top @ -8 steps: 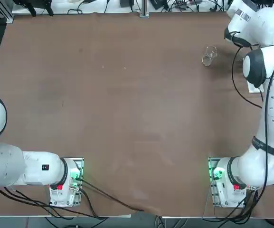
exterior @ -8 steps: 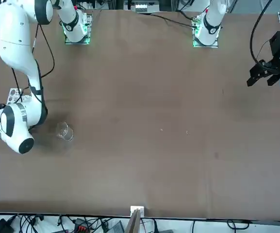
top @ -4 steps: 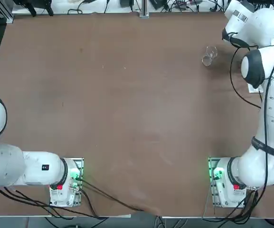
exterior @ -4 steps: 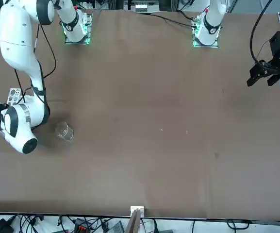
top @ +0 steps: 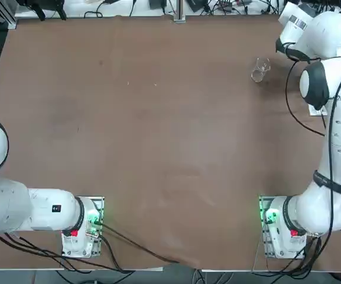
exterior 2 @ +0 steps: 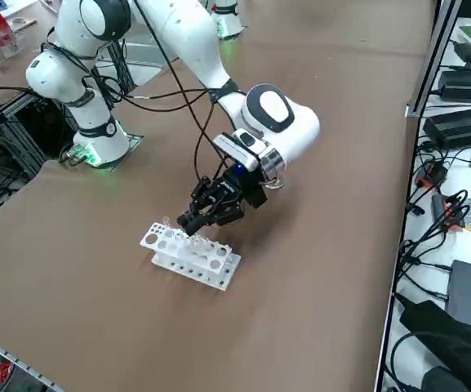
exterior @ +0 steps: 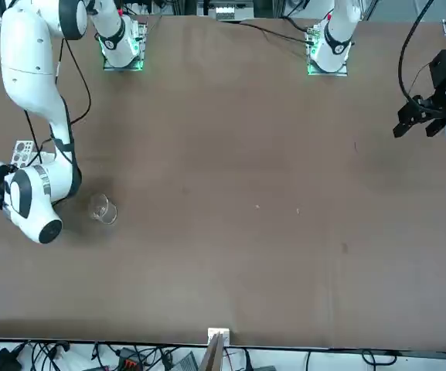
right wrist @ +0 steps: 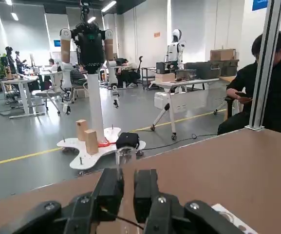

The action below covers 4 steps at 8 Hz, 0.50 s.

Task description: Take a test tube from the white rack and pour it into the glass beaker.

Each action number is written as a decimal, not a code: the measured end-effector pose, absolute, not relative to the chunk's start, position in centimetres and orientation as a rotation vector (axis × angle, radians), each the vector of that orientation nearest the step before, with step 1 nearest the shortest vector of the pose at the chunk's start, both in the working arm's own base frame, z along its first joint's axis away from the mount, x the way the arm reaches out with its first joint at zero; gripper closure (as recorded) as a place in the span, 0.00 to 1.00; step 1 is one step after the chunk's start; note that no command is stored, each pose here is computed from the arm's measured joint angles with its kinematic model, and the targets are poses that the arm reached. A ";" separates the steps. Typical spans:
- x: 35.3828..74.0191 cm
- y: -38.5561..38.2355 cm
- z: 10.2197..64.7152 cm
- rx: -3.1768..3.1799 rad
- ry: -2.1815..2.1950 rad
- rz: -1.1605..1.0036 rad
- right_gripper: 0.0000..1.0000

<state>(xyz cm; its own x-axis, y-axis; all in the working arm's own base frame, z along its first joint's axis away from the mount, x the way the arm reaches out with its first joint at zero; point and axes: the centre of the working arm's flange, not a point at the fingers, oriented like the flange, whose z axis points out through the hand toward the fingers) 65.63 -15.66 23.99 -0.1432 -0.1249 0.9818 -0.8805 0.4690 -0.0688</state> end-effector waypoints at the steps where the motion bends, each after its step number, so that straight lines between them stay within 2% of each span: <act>1: 65.7 -15.6 23.3 0.899 -1.594 0.847 0.81; 4: 65.7 -15.6 21.9 0.910 -1.593 0.859 0.81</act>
